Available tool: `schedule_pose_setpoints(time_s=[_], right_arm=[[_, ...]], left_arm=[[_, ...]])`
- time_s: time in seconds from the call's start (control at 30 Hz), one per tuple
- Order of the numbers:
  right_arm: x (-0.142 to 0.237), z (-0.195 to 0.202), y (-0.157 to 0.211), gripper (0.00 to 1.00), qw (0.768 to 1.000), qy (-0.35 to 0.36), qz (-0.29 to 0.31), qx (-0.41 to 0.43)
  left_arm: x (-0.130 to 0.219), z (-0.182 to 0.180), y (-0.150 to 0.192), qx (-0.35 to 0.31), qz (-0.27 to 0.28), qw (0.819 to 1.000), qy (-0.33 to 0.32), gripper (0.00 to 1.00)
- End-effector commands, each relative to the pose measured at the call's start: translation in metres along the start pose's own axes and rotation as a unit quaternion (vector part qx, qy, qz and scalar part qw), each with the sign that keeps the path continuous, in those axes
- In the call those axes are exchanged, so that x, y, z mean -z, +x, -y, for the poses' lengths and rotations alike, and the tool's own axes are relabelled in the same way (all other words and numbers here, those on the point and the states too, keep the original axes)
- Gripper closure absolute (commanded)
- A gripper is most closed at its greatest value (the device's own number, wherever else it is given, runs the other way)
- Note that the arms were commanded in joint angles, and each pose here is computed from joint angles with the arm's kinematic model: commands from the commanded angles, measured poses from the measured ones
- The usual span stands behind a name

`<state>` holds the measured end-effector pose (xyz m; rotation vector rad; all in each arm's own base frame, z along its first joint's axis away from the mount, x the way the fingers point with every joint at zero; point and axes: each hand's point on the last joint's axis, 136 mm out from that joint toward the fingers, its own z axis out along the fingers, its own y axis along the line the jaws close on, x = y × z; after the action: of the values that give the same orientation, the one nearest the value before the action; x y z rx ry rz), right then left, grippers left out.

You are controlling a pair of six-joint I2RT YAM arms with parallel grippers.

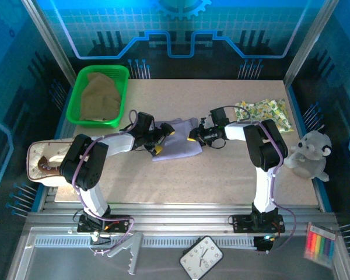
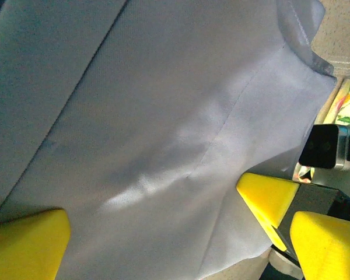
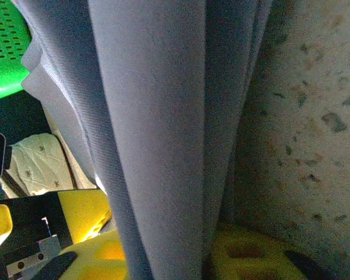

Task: Fold and stack the skirts

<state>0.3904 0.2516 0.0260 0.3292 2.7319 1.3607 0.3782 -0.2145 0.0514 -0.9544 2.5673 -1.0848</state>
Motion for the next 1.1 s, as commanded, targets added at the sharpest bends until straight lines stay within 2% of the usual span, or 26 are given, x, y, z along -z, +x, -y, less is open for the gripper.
schedule_pose_setpoints(time_s=[0.0,0.07,0.13,0.4,0.6,0.8,1.07], right_arm=[[-0.006,0.009,0.006,0.81,1.0,0.009,-0.014,0.001],[-0.004,0.009,0.005,0.88,1.0,0.013,-0.011,0.007],[-0.003,0.009,0.005,1.0,1.0,0.02,-0.011,0.013],[0.006,-0.002,0.001,1.0,0.995,0.08,-0.007,0.065],[0.02,-0.006,-0.001,1.0,0.985,0.144,0.004,0.099],[0.059,-0.002,-0.005,1.0,0.951,0.268,0.013,0.155],[0.128,-0.003,-0.018,1.0,0.877,0.416,0.014,0.241]], left_arm=[[-0.003,-0.06,0.008,0.041,-0.012,0.995,-0.088,0.01],[-0.003,-0.06,0.008,0.04,-0.013,0.995,-0.088,0.01],[-0.002,-0.059,0.008,0.041,-0.013,0.995,-0.087,0.01],[0.005,-0.038,0.005,0.033,-0.015,0.998,-0.055,0.01],[0.024,-0.007,0.0,0.022,-0.008,1.0,-0.001,0.01],[0.058,0.002,-0.018,0.008,0.048,0.999,0.008,0.01],[0.078,-0.022,-0.039,0.034,0.087,0.995,-0.018,0.01]])
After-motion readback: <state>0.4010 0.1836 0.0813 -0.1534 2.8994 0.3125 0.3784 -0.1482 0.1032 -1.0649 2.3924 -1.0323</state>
